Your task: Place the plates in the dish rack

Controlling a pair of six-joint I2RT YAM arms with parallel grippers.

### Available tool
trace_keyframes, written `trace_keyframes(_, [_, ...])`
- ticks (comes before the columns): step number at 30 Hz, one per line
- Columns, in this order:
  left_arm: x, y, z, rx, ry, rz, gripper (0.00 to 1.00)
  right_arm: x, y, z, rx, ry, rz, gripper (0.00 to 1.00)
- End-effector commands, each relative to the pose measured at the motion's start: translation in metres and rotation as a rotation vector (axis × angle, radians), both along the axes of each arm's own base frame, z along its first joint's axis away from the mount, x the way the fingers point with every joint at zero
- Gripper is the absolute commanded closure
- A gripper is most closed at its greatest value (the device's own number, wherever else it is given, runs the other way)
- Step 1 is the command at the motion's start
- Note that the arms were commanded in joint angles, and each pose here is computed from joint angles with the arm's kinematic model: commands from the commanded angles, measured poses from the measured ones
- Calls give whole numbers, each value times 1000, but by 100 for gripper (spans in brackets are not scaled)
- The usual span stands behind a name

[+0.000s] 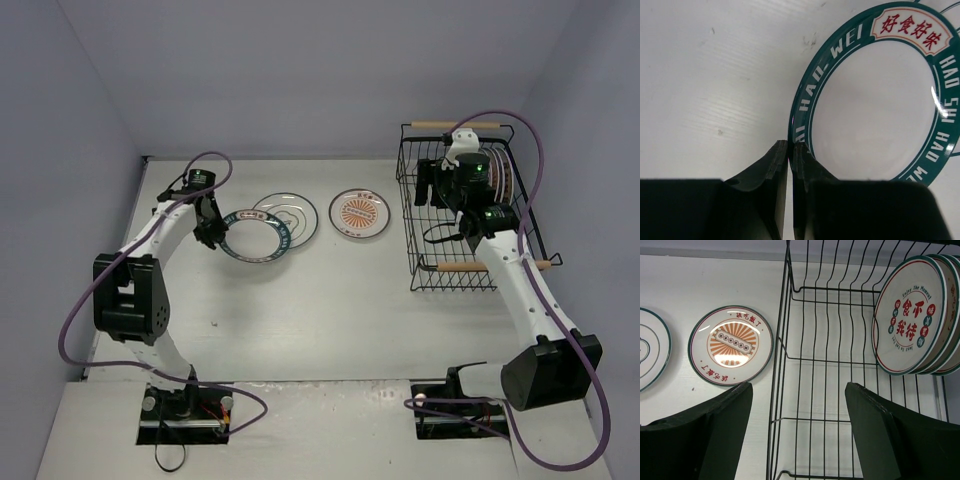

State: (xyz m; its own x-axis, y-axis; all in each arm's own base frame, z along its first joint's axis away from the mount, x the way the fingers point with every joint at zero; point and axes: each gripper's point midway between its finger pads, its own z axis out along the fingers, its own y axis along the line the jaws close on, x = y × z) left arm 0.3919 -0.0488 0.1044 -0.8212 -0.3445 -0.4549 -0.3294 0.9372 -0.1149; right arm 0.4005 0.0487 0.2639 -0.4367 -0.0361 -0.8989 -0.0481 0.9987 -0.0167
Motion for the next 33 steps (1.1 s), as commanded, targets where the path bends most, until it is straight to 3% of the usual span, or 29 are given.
trace_keyframes(1, [0, -1, 32, -77, -118, -13, 100, 12, 10, 27, 36, -100, 23, 24])
trace_keyframes(10, [-36, 3, 5, -146, -128, -6, 99, 16, 24, 17, 60, -82, 67, 24])
trace_keyframes(11, [-37, 2, 3, -155, -126, -8, 91, 16, 25, 16, 63, -82, 71, 24])
trace_keyframes(12, [-36, 1, 2, -163, -136, -12, 89, 16, 26, 14, 65, -80, 73, 24])
trace_keyframes(23, [-44, -15, -16, -244, -120, -47, 84, 16, 30, 5, 78, -61, 82, 24])
trace_keyframes(26, [-47, -16, -18, -249, -121, -55, 74, 14, 29, 3, 80, -58, 81, 24])
trace_keyframes(28, [-48, -15, -18, -245, -129, -59, 59, 12, 30, 4, 87, -60, 85, 24])
trace_keyframes(33, [-49, -11, -19, -263, -151, -76, 44, 6, 32, 3, 97, -59, 100, 24])
